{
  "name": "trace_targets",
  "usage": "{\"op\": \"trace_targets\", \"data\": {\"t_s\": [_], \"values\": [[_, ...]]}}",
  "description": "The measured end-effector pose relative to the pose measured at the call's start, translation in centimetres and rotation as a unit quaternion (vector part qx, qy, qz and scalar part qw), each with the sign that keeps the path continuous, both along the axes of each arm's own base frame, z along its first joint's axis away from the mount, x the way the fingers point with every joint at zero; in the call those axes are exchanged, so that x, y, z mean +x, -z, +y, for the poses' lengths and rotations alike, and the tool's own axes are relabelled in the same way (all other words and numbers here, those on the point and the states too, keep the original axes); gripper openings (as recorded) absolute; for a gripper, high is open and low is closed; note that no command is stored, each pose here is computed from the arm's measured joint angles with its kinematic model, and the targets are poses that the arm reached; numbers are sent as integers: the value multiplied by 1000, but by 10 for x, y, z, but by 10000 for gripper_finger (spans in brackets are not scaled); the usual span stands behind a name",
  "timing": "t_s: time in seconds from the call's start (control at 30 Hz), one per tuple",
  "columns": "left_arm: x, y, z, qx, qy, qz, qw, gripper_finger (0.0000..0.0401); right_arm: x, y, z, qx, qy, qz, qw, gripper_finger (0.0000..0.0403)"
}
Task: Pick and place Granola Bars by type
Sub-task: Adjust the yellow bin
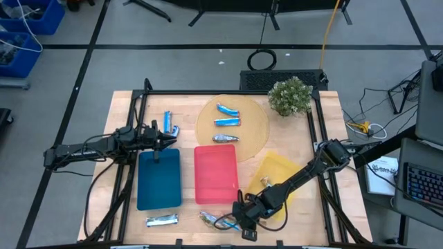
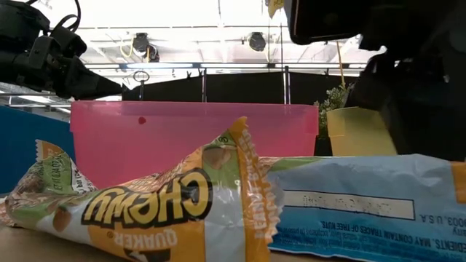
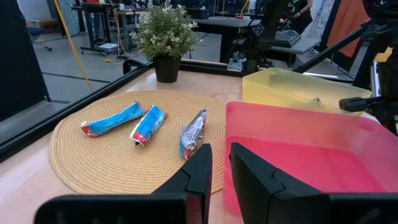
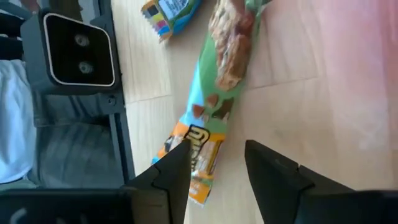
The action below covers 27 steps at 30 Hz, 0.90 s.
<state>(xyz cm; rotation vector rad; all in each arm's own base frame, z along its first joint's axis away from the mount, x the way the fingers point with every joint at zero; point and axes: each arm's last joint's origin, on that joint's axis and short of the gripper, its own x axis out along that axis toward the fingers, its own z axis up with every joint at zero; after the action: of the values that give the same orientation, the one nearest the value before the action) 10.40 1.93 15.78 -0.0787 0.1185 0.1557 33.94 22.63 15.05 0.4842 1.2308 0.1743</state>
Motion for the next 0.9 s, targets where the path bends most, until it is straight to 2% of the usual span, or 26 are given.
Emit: {"op": "trace_targets", "data": {"t_s": [0.13,0.23,0.47,0.63,0.77,0.9], "values": [[0,0,0,0,0,0,1000,63,2,-3,5,48,2,2,999,144],[0,0,0,0,0,0,1000,63,1,-5,13,62,-7,-11,998,144],[0,0,0,0,0,0,1000,63,0,-3,10,53,0,2,999,144],[0,0,0,0,0,0,1000,63,2,-7,5,46,-24,-16,999,144],[0,0,0,0,0,0,1000,63,4,-29,5,58,-50,-78,994,144],[0,0,0,0,0,0,1000,63,-14,-63,5,2,-58,-134,989,144]]}}
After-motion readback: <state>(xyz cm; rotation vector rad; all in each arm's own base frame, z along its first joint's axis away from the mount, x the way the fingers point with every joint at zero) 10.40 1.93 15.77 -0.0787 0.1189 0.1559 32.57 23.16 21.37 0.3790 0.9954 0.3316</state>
